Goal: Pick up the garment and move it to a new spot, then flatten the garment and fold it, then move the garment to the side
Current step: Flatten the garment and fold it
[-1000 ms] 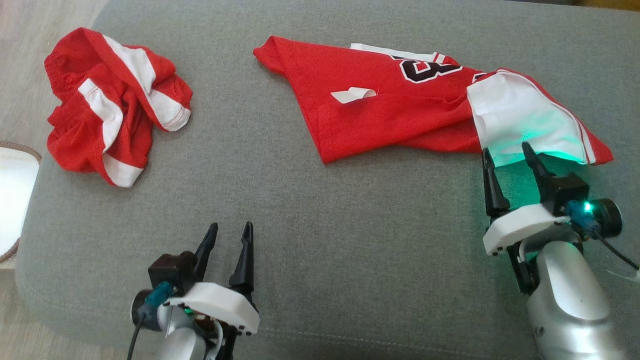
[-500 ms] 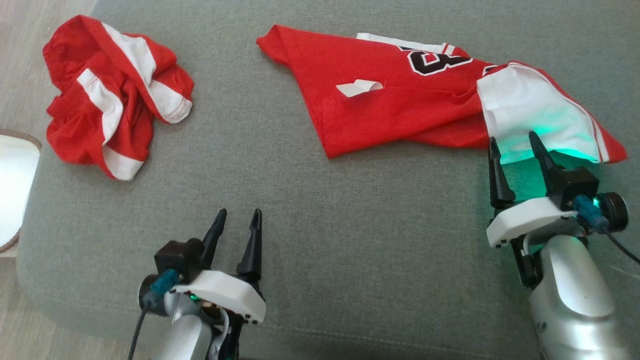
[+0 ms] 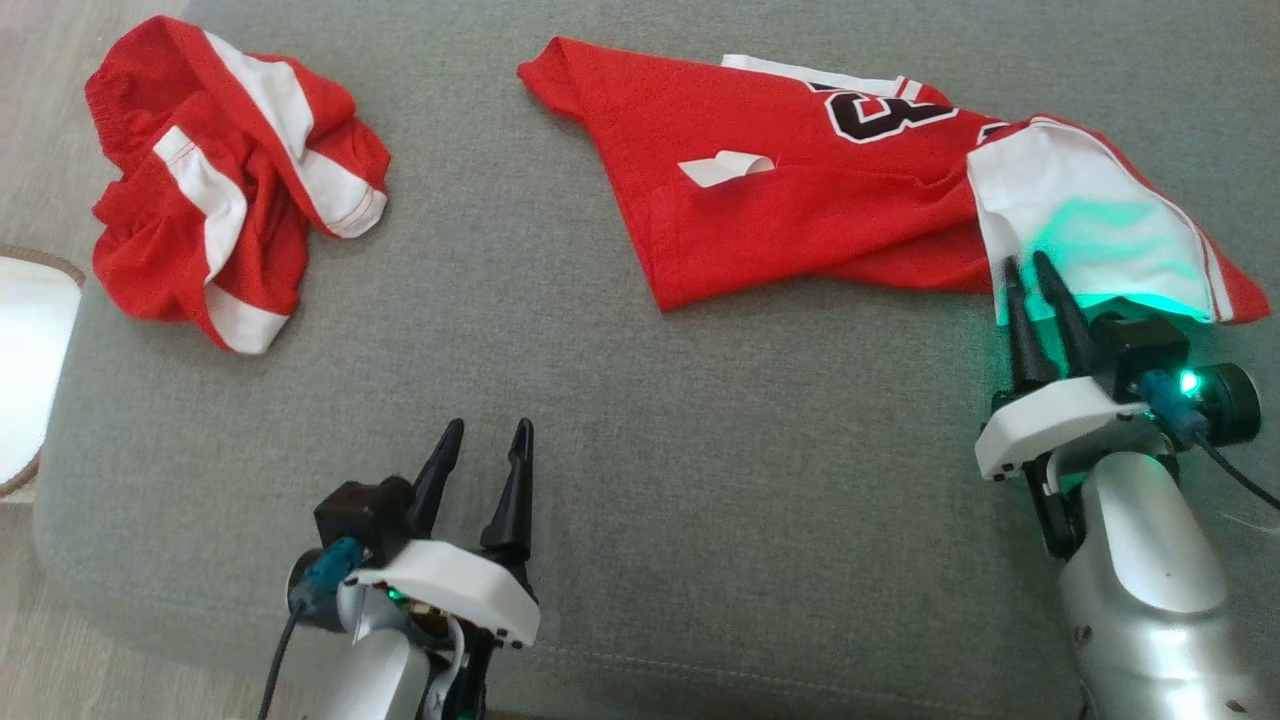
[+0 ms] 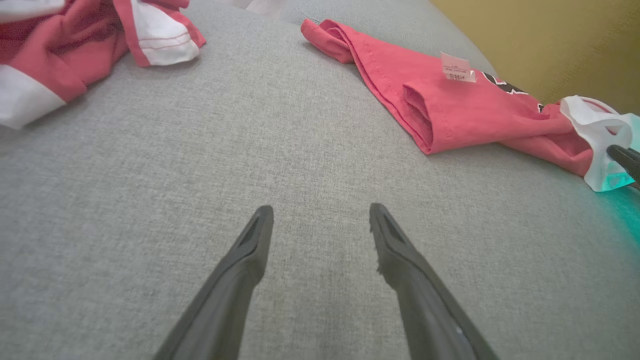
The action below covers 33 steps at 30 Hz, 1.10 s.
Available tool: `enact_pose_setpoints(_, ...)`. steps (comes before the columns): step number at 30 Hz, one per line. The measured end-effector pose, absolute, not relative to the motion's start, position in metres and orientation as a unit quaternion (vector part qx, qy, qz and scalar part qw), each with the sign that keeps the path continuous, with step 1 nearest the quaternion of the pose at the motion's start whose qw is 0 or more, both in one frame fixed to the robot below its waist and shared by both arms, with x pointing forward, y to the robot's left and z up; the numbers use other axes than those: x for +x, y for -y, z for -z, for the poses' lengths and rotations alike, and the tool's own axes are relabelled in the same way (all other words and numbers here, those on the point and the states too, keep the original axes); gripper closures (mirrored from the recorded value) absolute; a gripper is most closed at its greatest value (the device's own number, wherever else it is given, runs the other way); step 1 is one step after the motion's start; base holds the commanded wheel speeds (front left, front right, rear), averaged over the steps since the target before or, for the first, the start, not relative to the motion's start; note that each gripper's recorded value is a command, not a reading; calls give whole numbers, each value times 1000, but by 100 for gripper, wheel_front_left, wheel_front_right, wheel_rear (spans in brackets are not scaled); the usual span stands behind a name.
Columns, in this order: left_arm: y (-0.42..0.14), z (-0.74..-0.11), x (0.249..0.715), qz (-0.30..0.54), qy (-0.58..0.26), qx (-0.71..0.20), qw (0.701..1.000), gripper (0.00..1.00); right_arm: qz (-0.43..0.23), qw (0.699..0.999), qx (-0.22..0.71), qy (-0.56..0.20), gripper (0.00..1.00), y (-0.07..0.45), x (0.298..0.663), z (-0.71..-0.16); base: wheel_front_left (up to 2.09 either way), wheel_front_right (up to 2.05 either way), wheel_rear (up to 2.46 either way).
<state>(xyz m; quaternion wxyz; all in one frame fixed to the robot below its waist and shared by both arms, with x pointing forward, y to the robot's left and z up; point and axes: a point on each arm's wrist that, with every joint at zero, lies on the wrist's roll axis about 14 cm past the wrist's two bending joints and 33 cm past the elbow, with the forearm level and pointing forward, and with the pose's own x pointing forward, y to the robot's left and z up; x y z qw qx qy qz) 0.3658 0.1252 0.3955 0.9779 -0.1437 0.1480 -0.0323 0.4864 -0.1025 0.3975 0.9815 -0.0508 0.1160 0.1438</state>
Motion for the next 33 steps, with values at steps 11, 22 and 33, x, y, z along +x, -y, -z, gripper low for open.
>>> enact_pose_setpoints(11,-101,-413,380,77,-121,-142,979,0,-130,988,-68,-52,100,121,469,-444,0,0,0)
enact_pose_setpoints(22,-67,-431,378,131,-101,-139,976,0,-128,982,-129,-44,100,146,412,-459,0,0,0)
enact_pose_setpoints(33,-72,-424,384,123,-109,-135,977,0,-119,982,-62,-133,0,143,383,-406,0,0,0)
